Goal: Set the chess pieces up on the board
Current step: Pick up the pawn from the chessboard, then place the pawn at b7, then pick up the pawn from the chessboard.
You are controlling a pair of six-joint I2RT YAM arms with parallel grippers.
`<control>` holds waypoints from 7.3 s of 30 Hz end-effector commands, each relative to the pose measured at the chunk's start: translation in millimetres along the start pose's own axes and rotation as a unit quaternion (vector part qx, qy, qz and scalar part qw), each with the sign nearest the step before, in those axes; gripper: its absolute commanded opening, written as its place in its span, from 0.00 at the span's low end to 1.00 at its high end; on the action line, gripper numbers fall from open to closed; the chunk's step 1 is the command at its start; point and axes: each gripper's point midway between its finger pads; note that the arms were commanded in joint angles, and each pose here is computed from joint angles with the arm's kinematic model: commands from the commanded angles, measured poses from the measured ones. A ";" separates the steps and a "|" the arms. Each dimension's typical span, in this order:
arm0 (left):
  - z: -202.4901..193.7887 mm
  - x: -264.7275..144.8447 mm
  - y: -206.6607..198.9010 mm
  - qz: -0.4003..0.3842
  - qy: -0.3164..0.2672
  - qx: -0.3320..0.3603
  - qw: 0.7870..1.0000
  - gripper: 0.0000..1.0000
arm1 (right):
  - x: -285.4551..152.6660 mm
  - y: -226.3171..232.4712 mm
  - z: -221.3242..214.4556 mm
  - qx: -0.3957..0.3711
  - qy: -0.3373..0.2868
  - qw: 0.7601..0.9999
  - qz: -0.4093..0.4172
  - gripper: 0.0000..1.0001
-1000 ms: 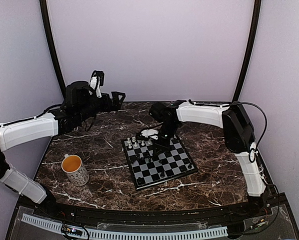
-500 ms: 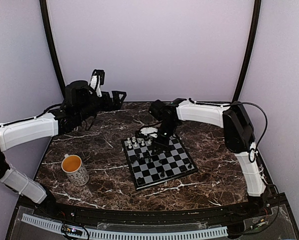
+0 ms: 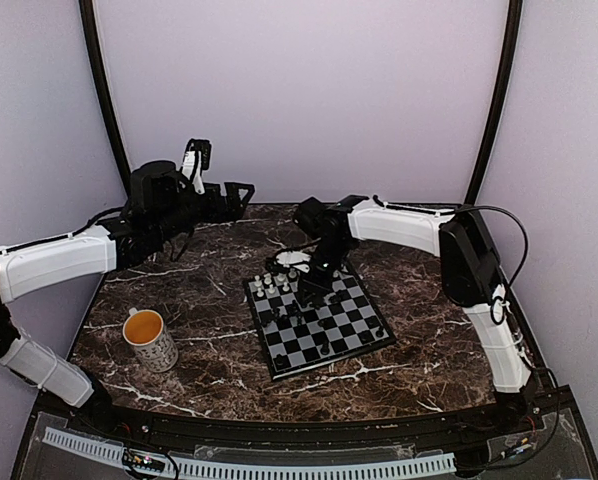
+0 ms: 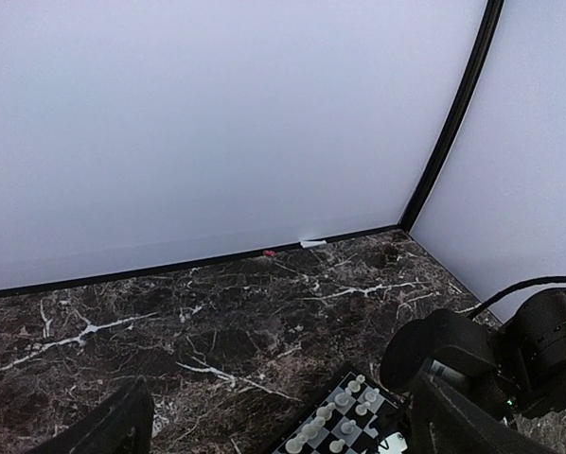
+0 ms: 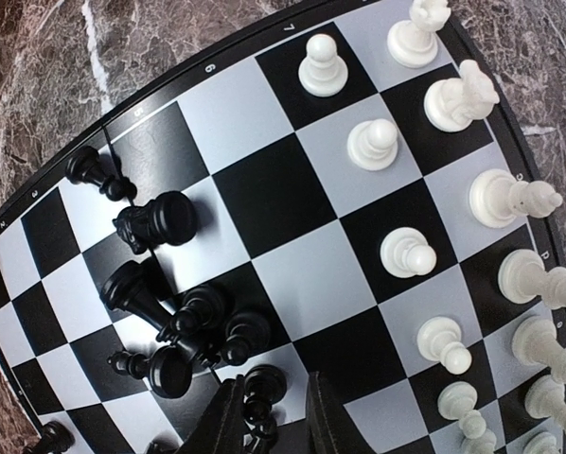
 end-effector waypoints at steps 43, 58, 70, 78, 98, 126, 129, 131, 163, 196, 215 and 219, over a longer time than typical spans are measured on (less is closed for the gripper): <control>-6.7 7.9 -35.7 -0.054 0.011 0.052 0.997 0.95 | -66.8 60.0 -95.6 0.001 -0.044 0.998 -0.048 0.09; -5.8 4.4 -45.0 -0.058 0.009 0.065 0.996 0.96 | -50.6 49.3 -115.1 0.021 0.001 0.999 -0.038 0.09; -7.1 4.9 -46.1 -0.059 0.010 0.066 0.996 0.97 | -40.8 45.0 -121.4 0.024 0.022 0.999 -0.035 0.10; -7.7 5.4 -45.2 -0.058 0.011 0.067 0.996 0.97 | -39.8 44.8 -124.9 0.025 0.030 0.999 -0.035 0.10; -11.4 6.5 -46.7 -0.060 0.016 0.069 0.996 0.97 | -52.9 43.2 -120.4 0.024 0.018 0.998 -0.053 0.27; -208.4 49.8 -76.0 -0.112 0.453 0.064 0.882 0.30 | -220.2 -53.9 -220.7 0.225 -0.216 0.910 -0.274 0.46; -219.2 39.8 -77.6 -0.114 0.480 0.048 0.868 0.32 | -218.2 -54.8 -219.5 0.223 -0.217 0.912 -0.269 0.47; -224.0 35.3 -79.9 -0.119 0.492 0.043 0.862 0.37 | -216.1 -55.6 -218.3 0.221 -0.218 0.913 -0.263 0.47; -261.2 46.3 -78.5 -0.101 0.544 0.058 0.831 0.24 | -182.7 -44.3 -201.0 0.182 -0.186 0.938 -0.229 0.49; -266.3 45.3 -74.0 -0.088 0.552 0.077 0.826 0.09 | -179.4 -41.4 -198.9 0.175 -0.178 0.941 -0.227 0.49; -251.9 50.0 -76.3 -0.083 0.546 0.093 0.828 0.01 | -179.8 -41.0 -198.9 0.173 -0.176 0.942 -0.228 0.49; -223.9 48.9 -94.8 -0.101 0.514 0.124 0.843 0.01 | -179.0 -41.3 -199.4 0.173 -0.175 0.942 -0.228 0.49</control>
Point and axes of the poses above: each gripper's point midway between its finger pads, its own x axis out along the fingers, its own y axis along the line the jaws close on, z = x × y
